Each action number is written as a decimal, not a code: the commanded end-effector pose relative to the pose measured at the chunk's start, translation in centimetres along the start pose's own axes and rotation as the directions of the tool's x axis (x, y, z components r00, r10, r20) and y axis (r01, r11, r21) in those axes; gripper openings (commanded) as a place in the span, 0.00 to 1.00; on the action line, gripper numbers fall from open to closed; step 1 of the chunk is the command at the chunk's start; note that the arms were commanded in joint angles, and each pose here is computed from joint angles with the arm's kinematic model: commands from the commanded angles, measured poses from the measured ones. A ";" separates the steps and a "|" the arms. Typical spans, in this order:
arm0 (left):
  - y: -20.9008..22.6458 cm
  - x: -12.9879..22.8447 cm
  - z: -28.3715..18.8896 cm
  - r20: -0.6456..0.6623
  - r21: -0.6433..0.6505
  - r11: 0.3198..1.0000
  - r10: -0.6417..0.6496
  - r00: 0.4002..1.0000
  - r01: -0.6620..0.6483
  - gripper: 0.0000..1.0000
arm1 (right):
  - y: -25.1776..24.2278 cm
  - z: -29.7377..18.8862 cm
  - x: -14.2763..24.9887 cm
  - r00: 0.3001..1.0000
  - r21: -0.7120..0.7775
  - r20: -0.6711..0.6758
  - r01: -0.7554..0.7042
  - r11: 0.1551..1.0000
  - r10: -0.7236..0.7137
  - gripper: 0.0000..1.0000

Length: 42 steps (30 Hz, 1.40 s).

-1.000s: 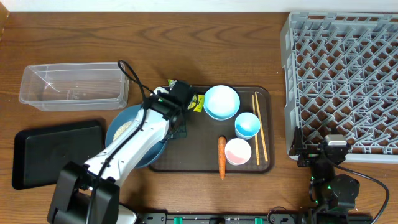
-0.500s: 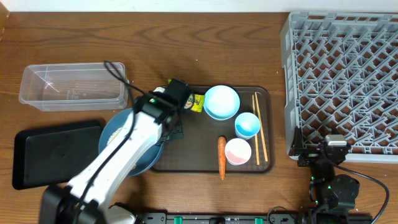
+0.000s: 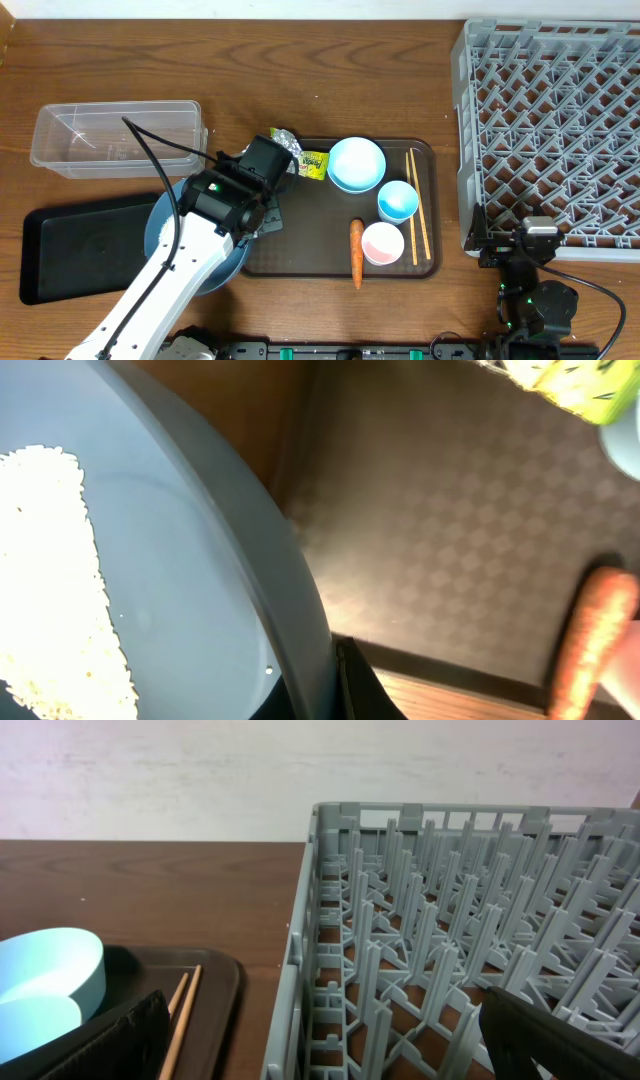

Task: Sort waste into correct bins and load items into the dishwasher rack
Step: 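Carry the bowl left and tip rice onto the black tray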

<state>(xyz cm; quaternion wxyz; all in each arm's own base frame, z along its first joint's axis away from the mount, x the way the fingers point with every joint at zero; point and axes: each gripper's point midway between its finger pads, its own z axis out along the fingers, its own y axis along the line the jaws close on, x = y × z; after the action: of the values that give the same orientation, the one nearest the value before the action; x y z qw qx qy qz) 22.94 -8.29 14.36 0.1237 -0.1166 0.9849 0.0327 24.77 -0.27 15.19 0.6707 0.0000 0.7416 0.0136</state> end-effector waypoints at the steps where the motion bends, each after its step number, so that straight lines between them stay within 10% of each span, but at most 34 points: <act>1: 1.4 -1.2 -0.8 0.061 -0.062 0.998 -0.021 0.998 0.025 0.06 | 0.1 0.0 0.2 1.000 -0.006 -0.006 0.008 1.000 -0.008 0.99; 17: 8.0 -4.1 0.0 0.075 -0.149 0.965 -0.207 0.975 0.217 0.06 | 0.1 0.0 0.2 1.000 -0.006 -0.006 0.008 1.000 -0.008 0.99; 42: 13.9 -12.2 0.6 0.226 0.143 0.866 -0.499 0.836 0.479 0.06 | 0.1 0.0 0.2 1.000 -0.006 -0.007 0.008 1.000 -0.008 0.99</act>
<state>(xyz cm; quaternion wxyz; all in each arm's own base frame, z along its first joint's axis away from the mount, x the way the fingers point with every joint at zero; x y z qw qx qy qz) 30.54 7.45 16.50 0.2391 -0.3578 0.9026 -0.0114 24.77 -0.27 15.18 0.6706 0.0000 0.7417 0.0136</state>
